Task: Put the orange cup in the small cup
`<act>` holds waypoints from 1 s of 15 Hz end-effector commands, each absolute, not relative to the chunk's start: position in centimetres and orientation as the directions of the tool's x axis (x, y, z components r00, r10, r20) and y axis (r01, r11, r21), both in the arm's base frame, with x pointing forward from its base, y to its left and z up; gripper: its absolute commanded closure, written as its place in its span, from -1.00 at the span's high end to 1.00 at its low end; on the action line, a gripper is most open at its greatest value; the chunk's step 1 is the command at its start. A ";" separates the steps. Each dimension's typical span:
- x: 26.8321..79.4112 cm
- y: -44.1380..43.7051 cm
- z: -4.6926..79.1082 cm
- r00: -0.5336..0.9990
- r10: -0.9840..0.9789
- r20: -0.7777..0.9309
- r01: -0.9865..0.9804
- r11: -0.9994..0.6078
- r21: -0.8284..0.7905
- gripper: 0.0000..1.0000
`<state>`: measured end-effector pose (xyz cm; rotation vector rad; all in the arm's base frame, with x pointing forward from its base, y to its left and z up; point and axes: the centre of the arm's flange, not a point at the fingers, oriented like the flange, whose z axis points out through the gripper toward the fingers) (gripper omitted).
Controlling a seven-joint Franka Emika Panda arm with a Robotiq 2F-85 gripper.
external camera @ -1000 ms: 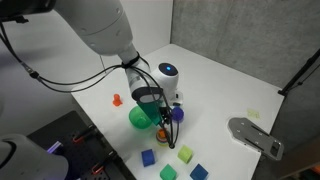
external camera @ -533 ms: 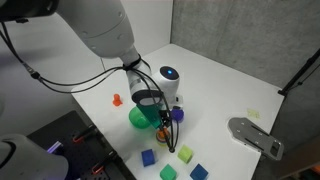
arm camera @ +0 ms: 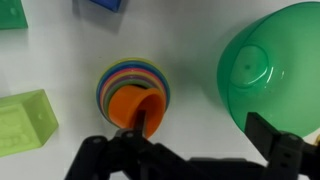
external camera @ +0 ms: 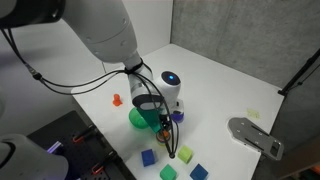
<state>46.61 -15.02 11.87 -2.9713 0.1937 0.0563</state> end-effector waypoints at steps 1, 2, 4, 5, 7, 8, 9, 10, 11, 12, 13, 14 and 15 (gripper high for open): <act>46.6 -16.1 12.2 0.992 -0.123 -0.036 -0.128 -0.976 -0.177 1.00; 46.5 -16.4 12.3 0.991 -0.127 -0.034 -0.131 -0.976 -0.176 1.00; 46.5 -17.0 12.5 0.990 -0.135 -0.031 -0.139 -0.975 -0.174 1.00; 46.4 -17.2 12.6 0.990 -0.139 -0.030 -0.142 -0.974 -0.174 1.00; 46.3 -17.8 12.6 0.989 -0.145 -0.029 -0.148 -0.974 -0.175 1.00; 46.2 -18.0 12.6 0.989 -0.147 -0.030 -0.150 -0.973 -0.174 1.00; 46.1 -18.2 12.6 0.988 -0.151 -0.029 -0.153 -0.973 -0.173 1.00; 46.1 -18.4 12.7 0.988 -0.155 -0.029 -0.157 -0.972 -0.173 1.00; 46.0 -18.5 12.8 0.987 -0.157 -0.030 -0.160 -0.972 -0.170 1.00; 46.1 -18.4 13.2 0.988 -0.155 -0.028 -0.157 -0.973 -0.168 1.00; 46.2 -18.2 13.7 0.988 -0.153 -0.035 -0.157 -0.974 -0.165 1.00; 46.3 -17.9 14.2 0.988 -0.149 -0.040 -0.153 -0.975 -0.160 1.00; 46.5 -17.4 14.7 0.988 -0.145 -0.045 -0.150 -0.977 -0.155 1.00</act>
